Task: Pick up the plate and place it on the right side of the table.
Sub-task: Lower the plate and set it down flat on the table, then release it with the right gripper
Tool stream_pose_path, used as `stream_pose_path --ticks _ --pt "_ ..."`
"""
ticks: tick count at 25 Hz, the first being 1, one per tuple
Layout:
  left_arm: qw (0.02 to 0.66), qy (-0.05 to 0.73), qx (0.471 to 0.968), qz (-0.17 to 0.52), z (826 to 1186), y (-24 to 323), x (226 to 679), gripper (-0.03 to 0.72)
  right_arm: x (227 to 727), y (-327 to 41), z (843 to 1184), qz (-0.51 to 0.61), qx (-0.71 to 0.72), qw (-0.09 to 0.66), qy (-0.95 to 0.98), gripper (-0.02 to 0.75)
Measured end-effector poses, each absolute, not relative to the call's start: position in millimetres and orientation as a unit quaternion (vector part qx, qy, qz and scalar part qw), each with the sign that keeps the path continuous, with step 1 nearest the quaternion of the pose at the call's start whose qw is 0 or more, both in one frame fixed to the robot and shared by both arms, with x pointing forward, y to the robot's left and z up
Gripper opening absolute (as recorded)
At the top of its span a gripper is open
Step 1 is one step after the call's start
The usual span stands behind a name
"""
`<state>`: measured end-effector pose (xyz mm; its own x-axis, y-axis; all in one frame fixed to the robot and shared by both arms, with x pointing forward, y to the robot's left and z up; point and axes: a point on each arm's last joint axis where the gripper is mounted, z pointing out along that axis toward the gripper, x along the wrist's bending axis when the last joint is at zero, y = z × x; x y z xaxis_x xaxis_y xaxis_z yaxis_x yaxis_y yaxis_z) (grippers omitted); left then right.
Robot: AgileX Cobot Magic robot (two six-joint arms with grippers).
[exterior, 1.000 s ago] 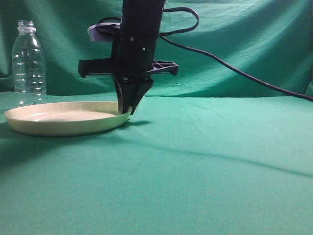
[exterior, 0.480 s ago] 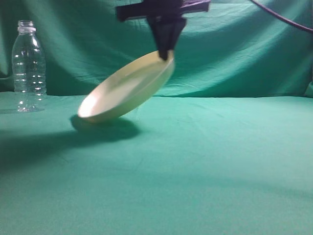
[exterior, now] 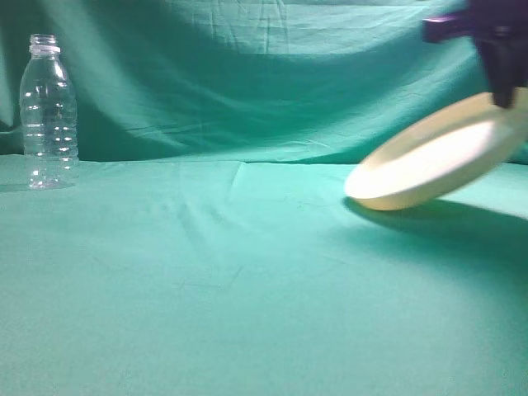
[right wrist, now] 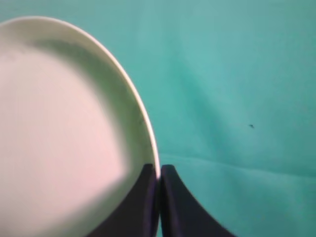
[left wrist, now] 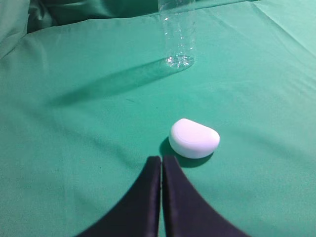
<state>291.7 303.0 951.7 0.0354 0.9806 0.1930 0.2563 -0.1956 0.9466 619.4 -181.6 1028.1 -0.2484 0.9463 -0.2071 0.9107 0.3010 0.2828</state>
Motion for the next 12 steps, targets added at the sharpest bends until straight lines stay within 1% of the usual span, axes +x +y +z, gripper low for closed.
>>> stream_pose_path --ticks 4,7,9,12 --pt "0.381 0.507 0.610 0.475 951.7 303.0 291.7 0.000 602.5 -241.0 1013.9 0.047 0.633 0.171 0.753 0.000" --pt "0.381 0.507 0.610 0.475 951.7 303.0 291.7 0.000 593.9 -272.4 994.2 0.036 0.661 0.163 0.732 0.000" --pt "0.381 0.507 0.610 0.475 951.7 303.0 291.7 0.000 589.9 -286.1 981.9 0.036 0.673 0.159 0.721 0.000" --pt "0.381 0.507 0.610 0.475 951.7 303.0 291.7 0.000 587.4 -289.6 971.2 0.051 0.671 0.166 0.720 0.000"
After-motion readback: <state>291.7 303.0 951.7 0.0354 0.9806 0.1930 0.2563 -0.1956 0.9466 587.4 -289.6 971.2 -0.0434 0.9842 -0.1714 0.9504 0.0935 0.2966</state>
